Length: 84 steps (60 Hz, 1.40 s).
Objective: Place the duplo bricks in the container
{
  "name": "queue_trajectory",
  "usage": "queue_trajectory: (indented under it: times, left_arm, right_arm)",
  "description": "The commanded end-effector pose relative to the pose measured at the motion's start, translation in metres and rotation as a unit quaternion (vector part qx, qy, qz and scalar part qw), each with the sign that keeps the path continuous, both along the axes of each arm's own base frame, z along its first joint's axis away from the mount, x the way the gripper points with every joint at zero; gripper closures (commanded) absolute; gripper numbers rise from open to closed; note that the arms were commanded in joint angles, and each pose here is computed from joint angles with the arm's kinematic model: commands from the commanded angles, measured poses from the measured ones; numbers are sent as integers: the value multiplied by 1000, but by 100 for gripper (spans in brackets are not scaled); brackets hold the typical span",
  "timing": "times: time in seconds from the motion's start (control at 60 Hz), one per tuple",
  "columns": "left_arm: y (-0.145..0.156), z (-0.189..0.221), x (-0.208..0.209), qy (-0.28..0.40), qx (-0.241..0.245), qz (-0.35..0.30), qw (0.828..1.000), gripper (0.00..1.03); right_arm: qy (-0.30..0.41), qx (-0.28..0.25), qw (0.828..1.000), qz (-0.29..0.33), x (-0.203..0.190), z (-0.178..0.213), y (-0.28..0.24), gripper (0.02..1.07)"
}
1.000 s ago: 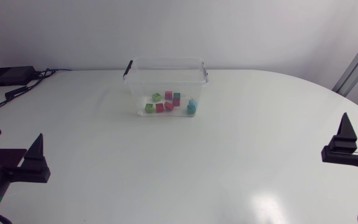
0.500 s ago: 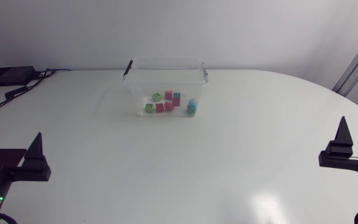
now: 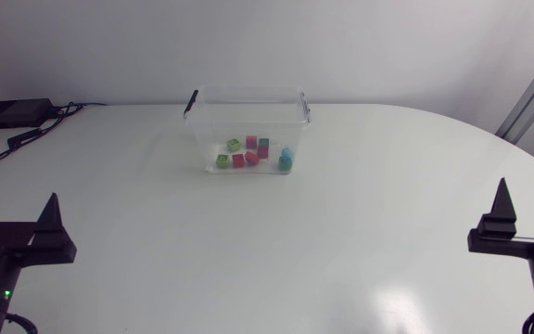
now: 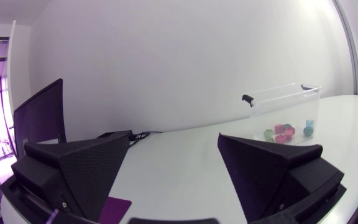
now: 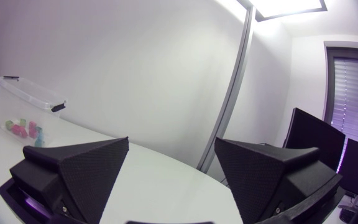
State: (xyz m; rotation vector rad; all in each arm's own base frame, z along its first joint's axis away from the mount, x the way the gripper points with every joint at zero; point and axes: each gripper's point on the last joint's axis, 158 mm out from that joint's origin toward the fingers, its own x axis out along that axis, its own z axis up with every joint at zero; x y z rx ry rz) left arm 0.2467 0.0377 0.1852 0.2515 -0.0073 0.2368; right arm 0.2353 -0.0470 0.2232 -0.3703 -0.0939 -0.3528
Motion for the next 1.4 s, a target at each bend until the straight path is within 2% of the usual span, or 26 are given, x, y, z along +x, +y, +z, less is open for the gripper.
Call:
queue_trajectory:
  times: [0.0,0.15,0.317,0.483,0.75,1.383]
  left_arm:
    - [-2,-4,1,-18,-12,-2,1000,4]
    - [-11,2,2,-29,-13,-22,999,4]
    - [-10,2,2,-31,-20,-20,999,4]
    - [-7,2,1,-32,-27,-15,999,4]
    - [-7,4,1,-37,-32,-15,999,4]
    - [-27,-19,7,3,-85,-82,993,4]
  right_arm:
    - [3,7,1000,8,2,-9,4,7]
    - [3,15,1000,25,4,-13,11,7]
    - [26,-9,998,49,8,-26,25,7]
    - [8,27,999,22,4,-21,13,7]
    - [-13,10,998,58,8,-16,27,7]
    - [33,106,985,133,18,-49,40,7]
